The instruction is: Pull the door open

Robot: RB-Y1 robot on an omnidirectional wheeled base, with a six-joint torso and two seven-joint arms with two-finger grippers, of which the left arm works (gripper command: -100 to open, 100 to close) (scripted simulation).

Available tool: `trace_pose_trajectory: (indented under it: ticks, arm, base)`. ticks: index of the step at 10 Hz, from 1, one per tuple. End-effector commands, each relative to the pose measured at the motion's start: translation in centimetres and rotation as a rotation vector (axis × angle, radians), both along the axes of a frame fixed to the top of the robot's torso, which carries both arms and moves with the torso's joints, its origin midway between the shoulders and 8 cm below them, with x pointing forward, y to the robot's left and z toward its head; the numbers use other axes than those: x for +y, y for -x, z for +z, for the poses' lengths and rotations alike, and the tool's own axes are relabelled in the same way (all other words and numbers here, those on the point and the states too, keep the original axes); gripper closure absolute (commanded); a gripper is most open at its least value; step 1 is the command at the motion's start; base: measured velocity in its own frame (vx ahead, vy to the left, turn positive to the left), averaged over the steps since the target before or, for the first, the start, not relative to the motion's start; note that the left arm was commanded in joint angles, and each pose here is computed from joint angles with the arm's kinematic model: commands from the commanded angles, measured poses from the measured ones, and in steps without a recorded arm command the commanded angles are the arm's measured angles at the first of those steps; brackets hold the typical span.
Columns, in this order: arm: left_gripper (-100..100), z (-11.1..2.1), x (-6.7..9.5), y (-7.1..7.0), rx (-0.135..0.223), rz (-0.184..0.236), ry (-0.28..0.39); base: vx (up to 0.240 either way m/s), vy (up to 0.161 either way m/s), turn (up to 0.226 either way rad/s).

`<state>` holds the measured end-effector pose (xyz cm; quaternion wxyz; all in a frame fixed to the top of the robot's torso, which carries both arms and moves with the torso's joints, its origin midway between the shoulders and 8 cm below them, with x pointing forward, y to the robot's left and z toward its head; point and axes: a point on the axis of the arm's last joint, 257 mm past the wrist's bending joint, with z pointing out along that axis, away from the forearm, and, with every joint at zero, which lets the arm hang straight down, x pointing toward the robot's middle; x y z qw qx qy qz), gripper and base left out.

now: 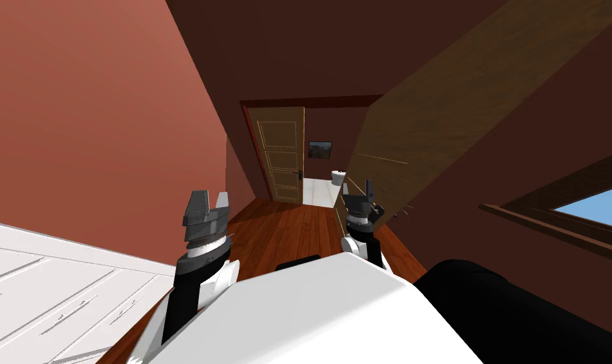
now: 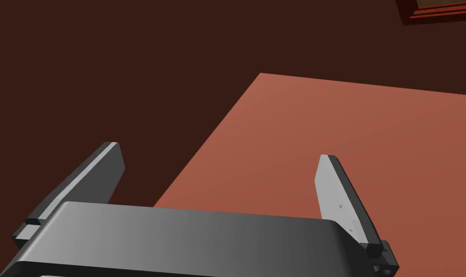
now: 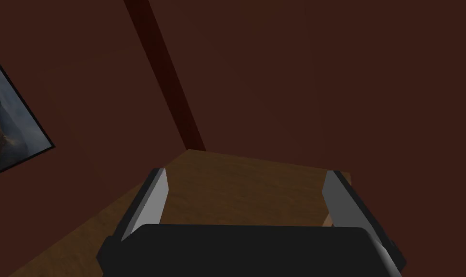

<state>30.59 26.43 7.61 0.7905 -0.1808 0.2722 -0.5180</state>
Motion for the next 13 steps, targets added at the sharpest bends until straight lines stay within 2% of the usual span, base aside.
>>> trace_pose_trajectory:
  ticks: [1,5,8,11,12,13]
  arm:
    - [-100,-1.0,0.0,-0.9,0.024,-0.018,0.009]
    - [-100,-3.2,0.0,-3.0,0.08,-0.057,0.031]
    - [-100,-5.5,0.1,-5.0,0.136,-0.091,0.054]
    - [-100,-7.1,0.1,-6.3,0.176,-0.112,0.07]
    - [-100,-8.3,0.2,-7.2,0.204,-0.126,0.082]
    - [-100,-8.9,0.2,-7.7,0.218,-0.133,0.087]
  base:
    - [0.068,-0.016,-0.067]
    - [0.148,-0.038,-0.053]
    - [0.152,-0.017,-0.063]
    - [0.11,-0.026,-0.045]
    - [0.13,-0.029,-0.095]
    - [0.164,-0.031,-0.067]
